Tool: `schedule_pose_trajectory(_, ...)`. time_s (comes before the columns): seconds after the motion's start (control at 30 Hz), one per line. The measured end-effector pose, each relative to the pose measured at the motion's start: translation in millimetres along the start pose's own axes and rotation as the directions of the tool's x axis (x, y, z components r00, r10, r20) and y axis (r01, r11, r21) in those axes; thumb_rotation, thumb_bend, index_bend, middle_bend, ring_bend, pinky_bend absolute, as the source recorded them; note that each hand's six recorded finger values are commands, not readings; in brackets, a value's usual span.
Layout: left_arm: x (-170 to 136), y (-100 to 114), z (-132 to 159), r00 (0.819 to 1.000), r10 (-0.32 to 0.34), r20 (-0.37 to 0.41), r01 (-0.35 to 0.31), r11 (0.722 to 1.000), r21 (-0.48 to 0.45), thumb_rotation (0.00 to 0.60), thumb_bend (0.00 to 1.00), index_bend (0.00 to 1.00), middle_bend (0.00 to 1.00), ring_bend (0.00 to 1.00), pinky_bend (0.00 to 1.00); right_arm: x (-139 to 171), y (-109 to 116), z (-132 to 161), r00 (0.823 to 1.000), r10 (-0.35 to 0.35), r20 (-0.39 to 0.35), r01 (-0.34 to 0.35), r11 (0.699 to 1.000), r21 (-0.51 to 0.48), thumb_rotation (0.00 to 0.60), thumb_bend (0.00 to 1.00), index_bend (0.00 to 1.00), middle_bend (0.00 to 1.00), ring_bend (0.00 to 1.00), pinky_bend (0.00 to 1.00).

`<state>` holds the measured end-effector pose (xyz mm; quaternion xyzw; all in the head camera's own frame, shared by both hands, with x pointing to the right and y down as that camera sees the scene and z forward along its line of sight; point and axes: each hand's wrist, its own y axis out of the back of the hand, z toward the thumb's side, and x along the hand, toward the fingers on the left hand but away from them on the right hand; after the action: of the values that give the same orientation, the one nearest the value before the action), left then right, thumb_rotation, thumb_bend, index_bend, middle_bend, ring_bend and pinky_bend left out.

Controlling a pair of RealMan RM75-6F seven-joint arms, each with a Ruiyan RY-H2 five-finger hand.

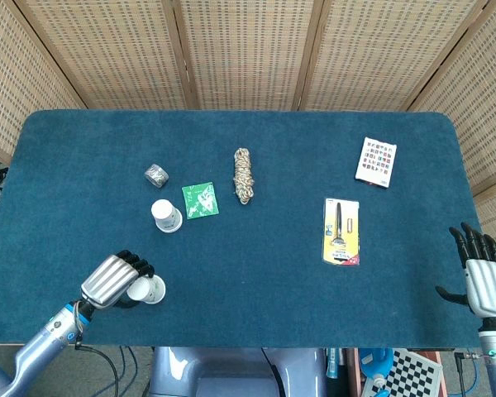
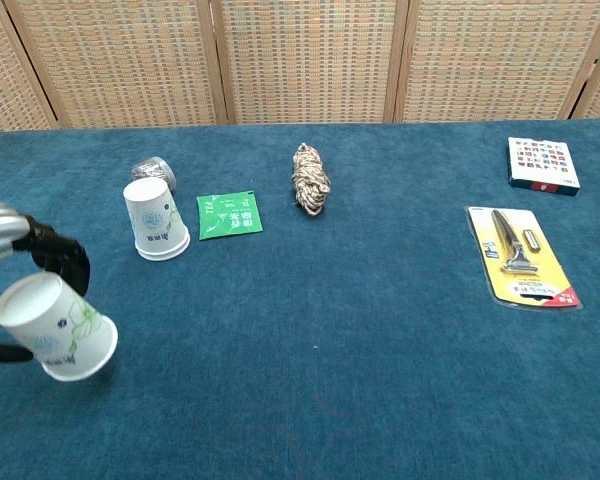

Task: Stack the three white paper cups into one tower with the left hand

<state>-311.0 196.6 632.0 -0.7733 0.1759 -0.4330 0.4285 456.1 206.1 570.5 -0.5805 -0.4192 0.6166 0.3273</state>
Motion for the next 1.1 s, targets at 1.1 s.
schedule_pose_trajectory(1.1,116.1,76.3,-82.1,0.947,0.054,-0.316,-0.109,0.981,-0.161,0.6,0.14,0.44,0.46,0.4,0.29,-2.4,0.1,-4.4,1.0,0.002,0.019,-0.002,1.0,-0.001,0.6,0.0,0.0,0.0,0.0,0.0)
